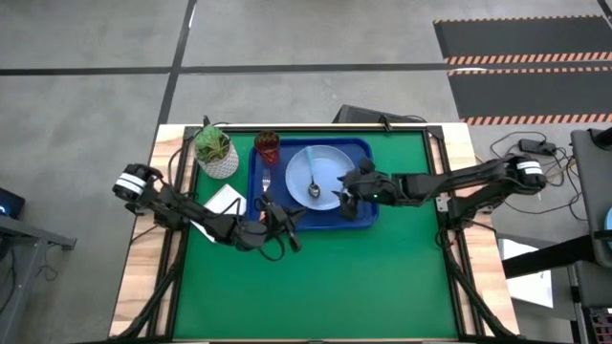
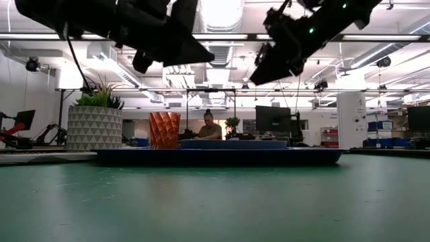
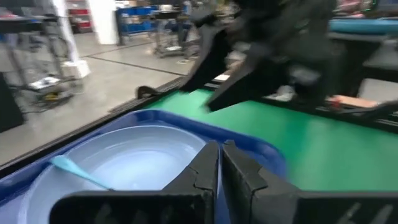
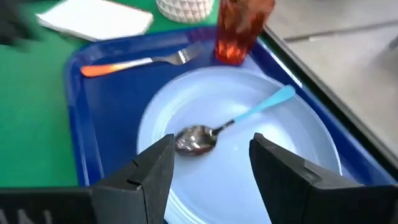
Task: Pick and place plate/cup/fork/spoon on tray
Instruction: Put the blue spoon on the tray to the right of the orange fork
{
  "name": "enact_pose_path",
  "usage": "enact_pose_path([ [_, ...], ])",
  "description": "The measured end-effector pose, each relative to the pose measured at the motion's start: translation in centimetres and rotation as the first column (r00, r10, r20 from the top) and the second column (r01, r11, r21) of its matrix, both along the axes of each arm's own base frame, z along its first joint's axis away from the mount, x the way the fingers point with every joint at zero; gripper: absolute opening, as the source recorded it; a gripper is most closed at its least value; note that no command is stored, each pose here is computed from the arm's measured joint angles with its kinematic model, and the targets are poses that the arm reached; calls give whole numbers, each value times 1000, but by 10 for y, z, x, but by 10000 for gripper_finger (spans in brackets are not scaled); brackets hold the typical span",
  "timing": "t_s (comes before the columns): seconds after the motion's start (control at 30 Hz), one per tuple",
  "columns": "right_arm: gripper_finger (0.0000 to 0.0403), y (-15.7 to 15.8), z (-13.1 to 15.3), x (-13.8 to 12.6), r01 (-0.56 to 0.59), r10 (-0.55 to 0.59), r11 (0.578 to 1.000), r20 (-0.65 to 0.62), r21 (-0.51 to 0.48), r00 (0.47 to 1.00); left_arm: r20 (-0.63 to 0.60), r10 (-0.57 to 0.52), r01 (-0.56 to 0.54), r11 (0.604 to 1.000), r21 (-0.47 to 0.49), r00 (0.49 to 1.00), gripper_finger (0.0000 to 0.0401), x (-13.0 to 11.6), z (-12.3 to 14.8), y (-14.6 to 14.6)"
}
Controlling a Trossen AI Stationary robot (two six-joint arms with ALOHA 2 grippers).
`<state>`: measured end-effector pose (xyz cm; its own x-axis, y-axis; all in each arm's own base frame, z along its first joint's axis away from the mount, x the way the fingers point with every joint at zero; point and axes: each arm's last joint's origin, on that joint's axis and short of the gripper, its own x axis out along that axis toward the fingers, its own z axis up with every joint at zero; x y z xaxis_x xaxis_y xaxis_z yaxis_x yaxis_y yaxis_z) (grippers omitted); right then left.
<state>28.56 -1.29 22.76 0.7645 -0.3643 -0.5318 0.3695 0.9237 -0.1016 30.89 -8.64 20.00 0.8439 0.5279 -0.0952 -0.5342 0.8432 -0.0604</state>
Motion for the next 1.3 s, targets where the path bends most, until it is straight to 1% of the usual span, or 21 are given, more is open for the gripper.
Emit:
enact_pose_path([
  [0.07, 191, -4, -6, 5, 34, -33, 999, -12, 25, 999, 4, -35, 36, 999, -6, 999, 0, -3, 3, -3],
  [0.23, 178, -17, -9, 23, 82, -81, 995, -23, 54, 996, -6, -68, 68, 998, -3, 998, 0, -13, 10, -9],
  [0.3, 173, -22, -7, 34, 76, -74, 995, -23, 68, 997, -23, -78, 78, 997, 3, 997, 0, -17, 12, -11],
  [0.47, 164, -41, -1, 66, 4, -2, 993, -19, 118, 1000, -68, -88, 89, 996, 0, 994, 0, -24, 13, -12],
  [0.6, 171, -62, -1, 87, 49, -35, 989, -104, 143, 994, -109, -86, 84, 996, -21, 990, 0, -26, 7, -13],
  [0.73, 189, -85, -11, 101, 121, -87, 979, -198, 164, 976, -145, -87, 85, 996, -25, 986, 0, -28, 3, -14],
  [0.83, 197, -100, -23, 105, 179, -127, 966, -263, 184, 956, -149, -91, 89, 996, -21, 985, 0, -30, 4, -15],
  [0.97, 198, -113, -37, 99, 254, -172, 942, -332, 221, 927, -188, -93, 94, 996, -3, 978, 0, -38, 11, -12],
  [1.1, 199, -119, -46, 94, 307, -208, 907, -327, 289, 922, -208, -90, 92, 996, 0, 974, 0, -51, 26, -7],
  [1.3, 199, -118, -52, 96, 301, -226, 904, -260, 303, 939, -179, -92, 92, 996, -10, 980, 0, -64, 40, -1],
])
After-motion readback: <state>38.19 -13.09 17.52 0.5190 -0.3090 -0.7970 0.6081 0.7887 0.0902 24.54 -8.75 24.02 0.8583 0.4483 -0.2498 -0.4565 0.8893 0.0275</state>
